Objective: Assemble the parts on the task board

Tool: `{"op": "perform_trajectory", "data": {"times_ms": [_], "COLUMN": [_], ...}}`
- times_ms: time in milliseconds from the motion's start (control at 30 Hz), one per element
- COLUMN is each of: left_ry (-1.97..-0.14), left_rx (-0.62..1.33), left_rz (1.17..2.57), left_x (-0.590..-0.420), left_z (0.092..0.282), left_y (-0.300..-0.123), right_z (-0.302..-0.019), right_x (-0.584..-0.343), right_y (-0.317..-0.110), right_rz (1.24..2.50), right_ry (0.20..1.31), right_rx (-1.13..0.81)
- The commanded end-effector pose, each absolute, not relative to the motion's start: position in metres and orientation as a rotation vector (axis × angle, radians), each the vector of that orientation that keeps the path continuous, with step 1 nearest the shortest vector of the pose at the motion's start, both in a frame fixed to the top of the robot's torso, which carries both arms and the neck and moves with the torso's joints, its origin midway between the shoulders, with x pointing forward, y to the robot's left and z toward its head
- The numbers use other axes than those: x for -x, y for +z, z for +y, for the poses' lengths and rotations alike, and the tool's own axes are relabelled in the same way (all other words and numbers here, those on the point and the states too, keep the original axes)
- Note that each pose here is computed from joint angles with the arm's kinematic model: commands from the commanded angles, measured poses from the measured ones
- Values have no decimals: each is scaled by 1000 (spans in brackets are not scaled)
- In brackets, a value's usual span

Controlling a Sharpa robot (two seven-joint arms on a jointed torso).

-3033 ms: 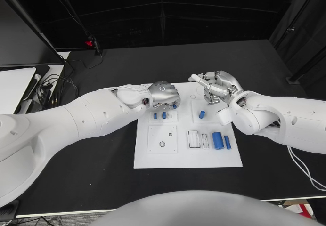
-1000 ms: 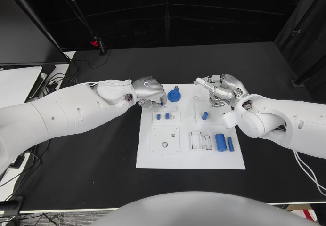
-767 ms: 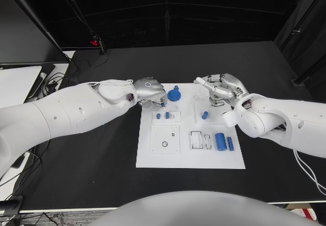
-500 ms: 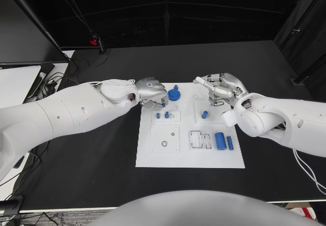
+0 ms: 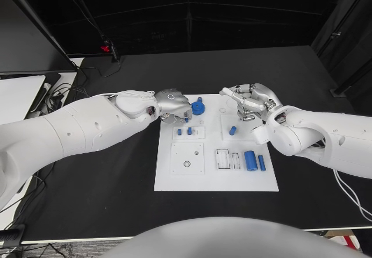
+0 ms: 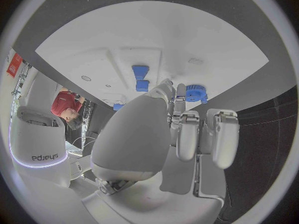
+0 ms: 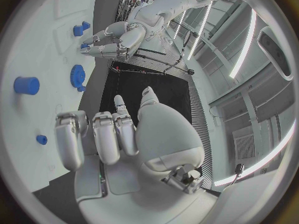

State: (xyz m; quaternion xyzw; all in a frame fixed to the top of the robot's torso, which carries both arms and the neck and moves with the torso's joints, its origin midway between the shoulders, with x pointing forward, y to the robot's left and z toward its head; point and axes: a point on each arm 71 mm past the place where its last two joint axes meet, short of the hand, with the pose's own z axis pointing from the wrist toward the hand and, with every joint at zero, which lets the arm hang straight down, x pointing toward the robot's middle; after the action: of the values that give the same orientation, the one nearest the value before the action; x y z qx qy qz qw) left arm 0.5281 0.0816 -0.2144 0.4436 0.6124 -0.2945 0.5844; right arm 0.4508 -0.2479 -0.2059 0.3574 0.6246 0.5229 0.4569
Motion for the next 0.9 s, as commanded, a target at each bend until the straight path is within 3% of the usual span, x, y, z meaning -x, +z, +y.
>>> {"op": "perform_trajectory", "data": {"times_ms": [33,900], "left_ry": [-680,-644], "left_rx": [-1043,-1015], "left_rz": [1454,1475], "left_x": [-529,-533], "left_z": [83,88], "left_y": [-216,-219], "right_z": [-246,-245], "right_x": [-450,-450], "right_y": [-205,-205], "right_rz": [1542,1557], "right_ry": [1305,1311], "right_rx": [-875,-874]}}
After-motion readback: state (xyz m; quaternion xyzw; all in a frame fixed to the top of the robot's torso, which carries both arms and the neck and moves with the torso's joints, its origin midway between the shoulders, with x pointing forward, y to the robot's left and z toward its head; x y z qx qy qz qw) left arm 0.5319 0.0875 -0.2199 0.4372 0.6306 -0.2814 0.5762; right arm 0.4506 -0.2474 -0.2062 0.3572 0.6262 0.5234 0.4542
